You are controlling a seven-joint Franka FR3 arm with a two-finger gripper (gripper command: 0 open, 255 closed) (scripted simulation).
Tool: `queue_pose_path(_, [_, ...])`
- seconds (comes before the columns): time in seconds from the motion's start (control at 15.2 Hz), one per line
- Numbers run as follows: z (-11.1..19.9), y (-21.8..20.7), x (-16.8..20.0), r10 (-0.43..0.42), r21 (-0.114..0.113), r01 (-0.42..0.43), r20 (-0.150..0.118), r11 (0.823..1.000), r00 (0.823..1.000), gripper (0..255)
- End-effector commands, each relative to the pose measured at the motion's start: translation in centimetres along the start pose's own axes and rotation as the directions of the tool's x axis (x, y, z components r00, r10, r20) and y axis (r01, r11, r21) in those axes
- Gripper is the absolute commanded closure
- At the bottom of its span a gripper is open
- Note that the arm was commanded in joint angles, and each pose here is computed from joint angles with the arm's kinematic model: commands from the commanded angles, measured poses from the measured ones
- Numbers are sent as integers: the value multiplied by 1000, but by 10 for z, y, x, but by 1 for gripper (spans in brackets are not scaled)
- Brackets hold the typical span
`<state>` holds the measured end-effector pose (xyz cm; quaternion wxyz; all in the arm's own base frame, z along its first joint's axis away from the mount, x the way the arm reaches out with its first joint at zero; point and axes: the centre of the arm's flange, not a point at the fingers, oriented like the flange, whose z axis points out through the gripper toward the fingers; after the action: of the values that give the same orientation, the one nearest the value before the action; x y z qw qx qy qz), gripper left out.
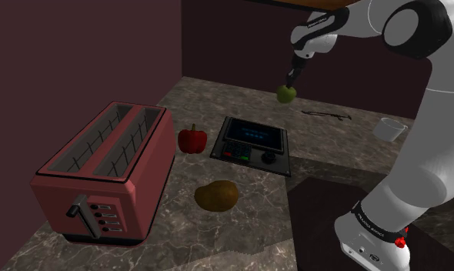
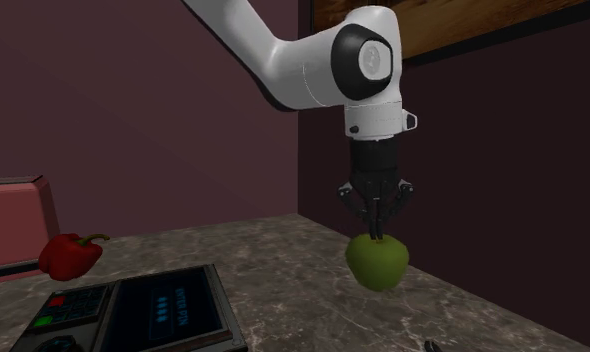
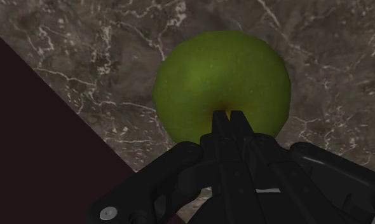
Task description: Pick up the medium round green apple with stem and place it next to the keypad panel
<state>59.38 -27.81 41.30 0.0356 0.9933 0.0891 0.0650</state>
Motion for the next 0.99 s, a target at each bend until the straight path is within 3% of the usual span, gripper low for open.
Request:
queue_pose_path(0.0, [-11,1,1,0,0,0,0,1000,1000,255])
queue_pose_path(0.92, [-84,7,10,0,0,0,0,1000,1000,255])
